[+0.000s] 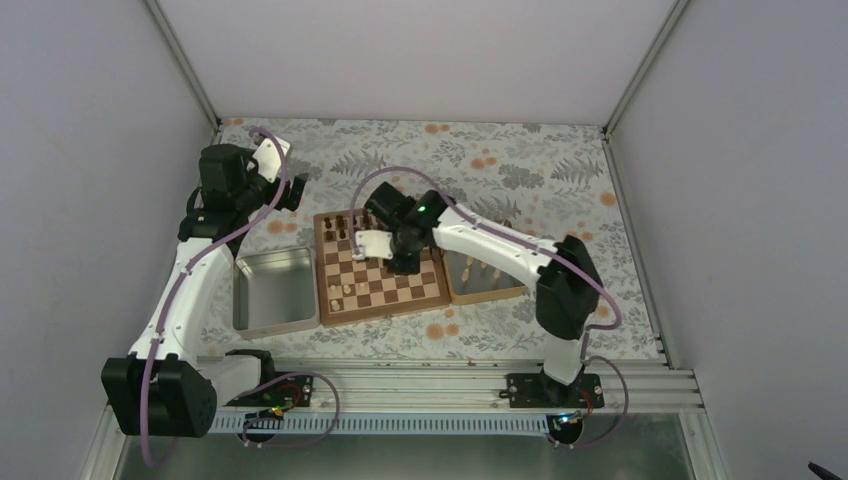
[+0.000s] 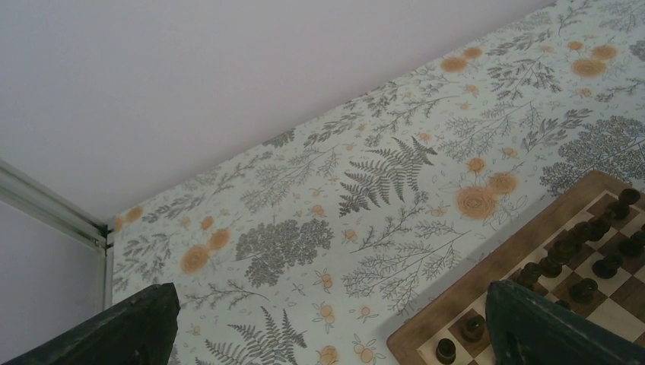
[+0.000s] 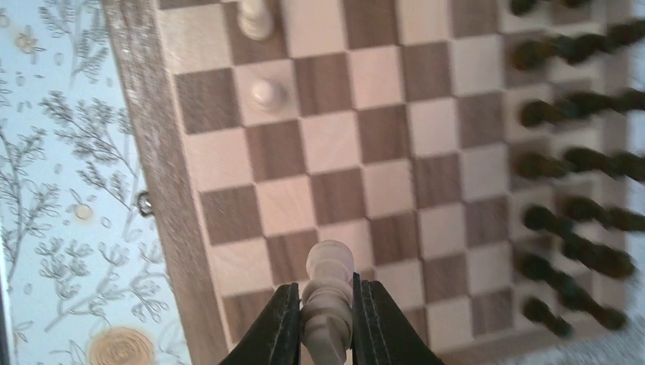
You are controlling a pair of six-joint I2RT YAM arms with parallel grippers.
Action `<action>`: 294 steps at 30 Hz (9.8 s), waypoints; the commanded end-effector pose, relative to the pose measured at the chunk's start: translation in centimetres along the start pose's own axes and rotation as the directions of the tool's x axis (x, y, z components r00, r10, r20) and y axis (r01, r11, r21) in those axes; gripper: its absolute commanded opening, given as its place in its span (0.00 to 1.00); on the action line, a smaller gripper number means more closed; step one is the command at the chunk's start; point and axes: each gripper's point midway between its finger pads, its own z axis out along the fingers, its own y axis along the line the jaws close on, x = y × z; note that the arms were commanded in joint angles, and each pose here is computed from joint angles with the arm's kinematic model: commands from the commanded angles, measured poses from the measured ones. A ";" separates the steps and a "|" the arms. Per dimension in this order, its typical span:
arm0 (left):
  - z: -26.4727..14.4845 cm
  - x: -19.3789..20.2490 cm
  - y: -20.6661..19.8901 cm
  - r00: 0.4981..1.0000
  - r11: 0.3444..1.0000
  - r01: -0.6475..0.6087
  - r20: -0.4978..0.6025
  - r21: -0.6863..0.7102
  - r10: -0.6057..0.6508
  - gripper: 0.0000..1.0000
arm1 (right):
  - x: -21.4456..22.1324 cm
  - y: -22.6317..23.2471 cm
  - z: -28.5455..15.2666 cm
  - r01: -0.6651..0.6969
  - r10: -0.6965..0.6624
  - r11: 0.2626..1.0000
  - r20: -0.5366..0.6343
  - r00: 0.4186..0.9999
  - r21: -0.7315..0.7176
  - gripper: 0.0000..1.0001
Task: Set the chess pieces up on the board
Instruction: Place the chess piece on the chessboard, then pick up the chess piece from the storage box, then place the chess piece on the chessboard, then pick up the chess piece from the storage box.
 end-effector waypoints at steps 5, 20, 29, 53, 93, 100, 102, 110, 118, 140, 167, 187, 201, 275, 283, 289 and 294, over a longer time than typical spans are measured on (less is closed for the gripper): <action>-0.4 0.1 0.2 1.000 1.000 -0.013 0.010 -0.011 0.013 1.00 | -2.3 3.9 2.3 0.072 -0.075 0.990 -0.019 0.997 -0.125 0.08; -0.4 0.2 -0.1 1.000 1.000 -0.012 0.006 0.004 0.012 1.00 | -1.0 5.9 4.8 0.078 -0.091 0.981 -0.073 0.993 -0.176 0.08; -0.3 0.3 -0.3 1.000 1.000 -0.014 0.004 0.021 0.014 1.00 | -0.5 6.4 5.8 0.071 -0.092 0.978 -0.096 0.991 -0.196 0.09; -0.2 0.5 -0.4 1.000 1.000 -0.013 0.002 0.028 0.013 1.00 | 0.1 6.5 6.3 0.068 -0.088 0.981 -0.101 0.991 -0.181 0.17; -0.1 0.4 -0.1 1.000 1.000 -0.013 -0.002 0.019 0.013 1.00 | 17.5 -4.8 1.0 -0.394 0.400 0.916 -0.154 0.904 0.071 0.35; -0.1 0.4 -0.2 1.000 1.000 -0.013 -0.001 0.021 0.013 1.00 | 18.6 -6.1 1.9 -0.421 0.430 0.903 -0.166 0.887 0.085 0.34; -0.2 0.4 -0.2 1.000 1.000 -0.013 -0.001 0.021 0.013 1.00 | 18.7 -6.2 2.1 -0.423 0.431 0.902 -0.170 0.886 0.083 0.34; 0.1 0.7 -0.2 1.000 1.000 -0.012 -0.011 0.023 0.012 1.00 | 19.0 -5.5 3.0 -0.442 0.439 0.896 -0.206 0.874 0.036 0.33; 0.2 0.7 -0.3 1.000 1.000 -0.013 -0.010 0.028 0.014 1.00 | 19.5 -4.9 3.5 -0.454 0.445 0.891 -0.226 0.866 0.015 0.31; 0.0 0.6 -0.2 1.000 1.000 -0.014 -0.006 0.023 0.014 1.00 | 20.3 -4.0 4.3 -0.481 0.461 0.877 -0.258 0.849 -0.012 0.11; -0.2 0.0 0.7 1.000 1.000 -0.011 -0.002 -0.021 0.011 1.00 | -2.1 -4.0 -6.6 -0.047 0.046 0.995 0.012 0.999 0.093 0.05; -0.4 0.2 1.2 1.000 0.999 -0.020 -0.003 -0.046 0.019 1.00 | -9.8 6.8 5.0 0.228 -0.236 0.965 -0.055 0.970 -0.132 0.06; -0.5 0.2 1.0 1.000 0.999 -0.026 0.000 -0.034 0.026 1.00 | -9.4 8.5 7.3 0.232 -0.250 0.953 -0.075 0.965 -0.195 0.06; -0.7 -0.1 0.6 1.000 1.000 -0.026 0.008 -0.010 0.026 1.00 | 18.1 -10.6 -0.9 -0.440 0.446 0.895 -0.132 0.885 0.072 0.36; -0.7 0.0 0.6 1.000 1.000 -0.026 0.007 -0.008 0.026 1.00 | 19.2 -10.0 2.2 -0.458 0.455 0.889 -0.171 0.874 0.022 0.37; -0.6 0.1 0.5 1.000 1.000 -0.026 0.004 -0.006 0.026 1.00 | 19.8 -10.0 3.3 -0.468 0.463 0.883 -0.182 0.868 0.013 0.36; -0.7 0.1 0.5 1.000 1.000 -0.027 0.006 -0.005 0.027 1.00 | 20.5 -9.8 3.7 -0.475 0.468 0.880 -0.193 0.863 0.008 0.36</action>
